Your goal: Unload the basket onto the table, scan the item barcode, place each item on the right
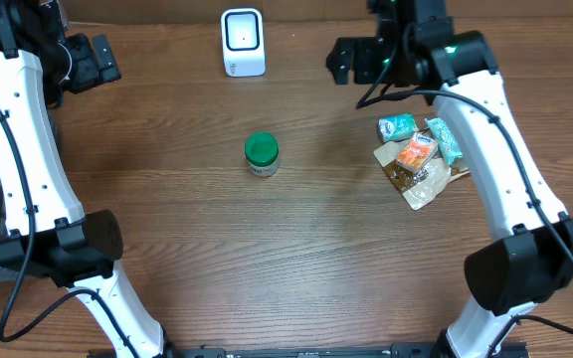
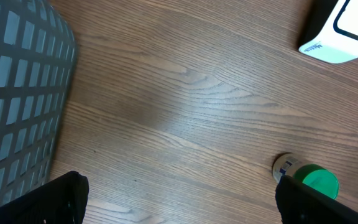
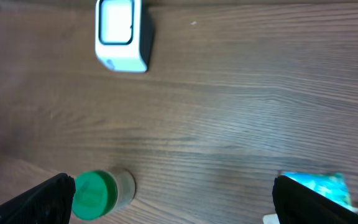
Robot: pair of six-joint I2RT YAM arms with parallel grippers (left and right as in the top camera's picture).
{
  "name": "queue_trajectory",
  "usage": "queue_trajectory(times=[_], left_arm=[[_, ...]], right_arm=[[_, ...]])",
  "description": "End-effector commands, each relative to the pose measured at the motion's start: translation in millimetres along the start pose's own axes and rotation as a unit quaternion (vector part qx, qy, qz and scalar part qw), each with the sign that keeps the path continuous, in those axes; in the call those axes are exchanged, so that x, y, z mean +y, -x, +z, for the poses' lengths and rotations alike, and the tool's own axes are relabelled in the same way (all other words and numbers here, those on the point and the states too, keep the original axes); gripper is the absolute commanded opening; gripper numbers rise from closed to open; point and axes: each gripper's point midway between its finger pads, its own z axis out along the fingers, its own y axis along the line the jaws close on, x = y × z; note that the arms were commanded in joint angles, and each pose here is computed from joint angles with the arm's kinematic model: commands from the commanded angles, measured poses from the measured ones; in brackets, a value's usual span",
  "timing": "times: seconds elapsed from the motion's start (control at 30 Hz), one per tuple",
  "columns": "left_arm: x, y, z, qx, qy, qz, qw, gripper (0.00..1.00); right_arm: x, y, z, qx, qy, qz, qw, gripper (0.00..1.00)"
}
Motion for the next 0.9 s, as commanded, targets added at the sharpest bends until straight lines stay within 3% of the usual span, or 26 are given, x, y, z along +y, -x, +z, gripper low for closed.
queue_trajectory(times=[0.0, 0.47, 0.87], left_arm=[[-1.1, 1.1, -5.5, -0.008, 0.001, 0.012, 1.0, 1.0], [-1.1, 1.2, -5.5, -0.008, 0.001, 0.012, 1.0, 1.0], [-1.1, 1.2, -5.5, -0.008, 0.001, 0.012, 1.0, 0.99]], right_arm=[[14.6, -5.7, 16.0, 0.013, -0.001, -0.046, 0.999, 1.0], [58.1, -78.4, 49.4, 0.131, 0.0, -0.114, 0.985, 1.0], [70.4, -84.2, 49.7, 0.135, 0.007, -0.125, 0.983, 1.0]])
